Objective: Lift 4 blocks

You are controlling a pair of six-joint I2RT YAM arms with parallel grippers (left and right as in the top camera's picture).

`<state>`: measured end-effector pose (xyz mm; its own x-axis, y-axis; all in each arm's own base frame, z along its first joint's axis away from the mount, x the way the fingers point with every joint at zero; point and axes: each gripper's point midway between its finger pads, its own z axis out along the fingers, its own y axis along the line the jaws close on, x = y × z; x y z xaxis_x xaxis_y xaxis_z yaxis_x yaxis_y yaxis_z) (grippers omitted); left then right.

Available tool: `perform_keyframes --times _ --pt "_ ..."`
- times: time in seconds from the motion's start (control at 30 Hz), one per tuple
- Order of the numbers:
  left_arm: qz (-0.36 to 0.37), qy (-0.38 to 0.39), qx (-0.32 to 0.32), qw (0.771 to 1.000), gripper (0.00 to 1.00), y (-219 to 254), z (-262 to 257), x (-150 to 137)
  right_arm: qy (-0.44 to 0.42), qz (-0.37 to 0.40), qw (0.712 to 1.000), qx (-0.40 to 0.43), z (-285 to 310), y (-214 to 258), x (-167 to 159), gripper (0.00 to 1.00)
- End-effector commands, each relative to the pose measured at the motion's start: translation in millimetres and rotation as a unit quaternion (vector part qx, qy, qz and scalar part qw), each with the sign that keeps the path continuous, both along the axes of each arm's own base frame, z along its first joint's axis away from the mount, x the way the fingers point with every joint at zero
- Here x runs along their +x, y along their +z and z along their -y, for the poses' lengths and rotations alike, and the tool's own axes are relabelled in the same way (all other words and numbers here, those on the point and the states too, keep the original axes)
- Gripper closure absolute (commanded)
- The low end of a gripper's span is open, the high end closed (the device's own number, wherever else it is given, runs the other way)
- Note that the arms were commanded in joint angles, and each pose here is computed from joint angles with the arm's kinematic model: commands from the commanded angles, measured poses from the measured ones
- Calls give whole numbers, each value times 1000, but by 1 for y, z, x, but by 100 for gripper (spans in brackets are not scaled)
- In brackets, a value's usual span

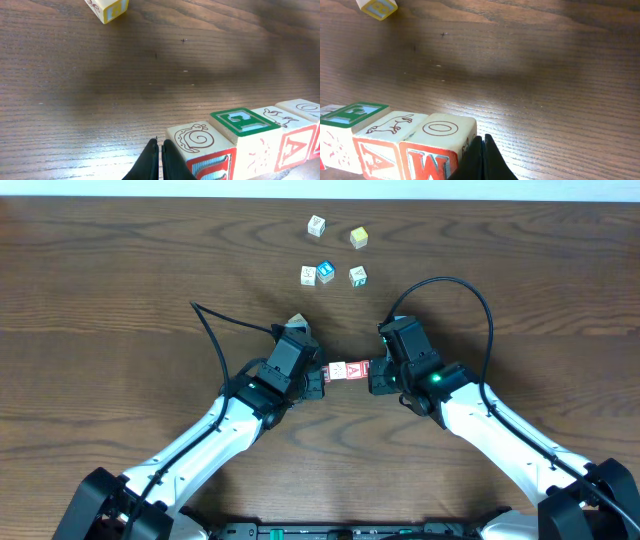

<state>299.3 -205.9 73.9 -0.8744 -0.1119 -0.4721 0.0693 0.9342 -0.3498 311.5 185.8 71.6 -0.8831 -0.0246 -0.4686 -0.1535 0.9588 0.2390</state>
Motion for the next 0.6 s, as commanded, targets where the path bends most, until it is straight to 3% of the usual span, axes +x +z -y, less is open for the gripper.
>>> perform_keyframes --times 0.0,0.57 --pt "1 -64 -90 994 93 33 46 -9 100 -7 989 110 -62 37 -20 99" --pt "1 -68 -95 993 93 36 49 -9 100 -5 989 111 -63 42 -18 99"
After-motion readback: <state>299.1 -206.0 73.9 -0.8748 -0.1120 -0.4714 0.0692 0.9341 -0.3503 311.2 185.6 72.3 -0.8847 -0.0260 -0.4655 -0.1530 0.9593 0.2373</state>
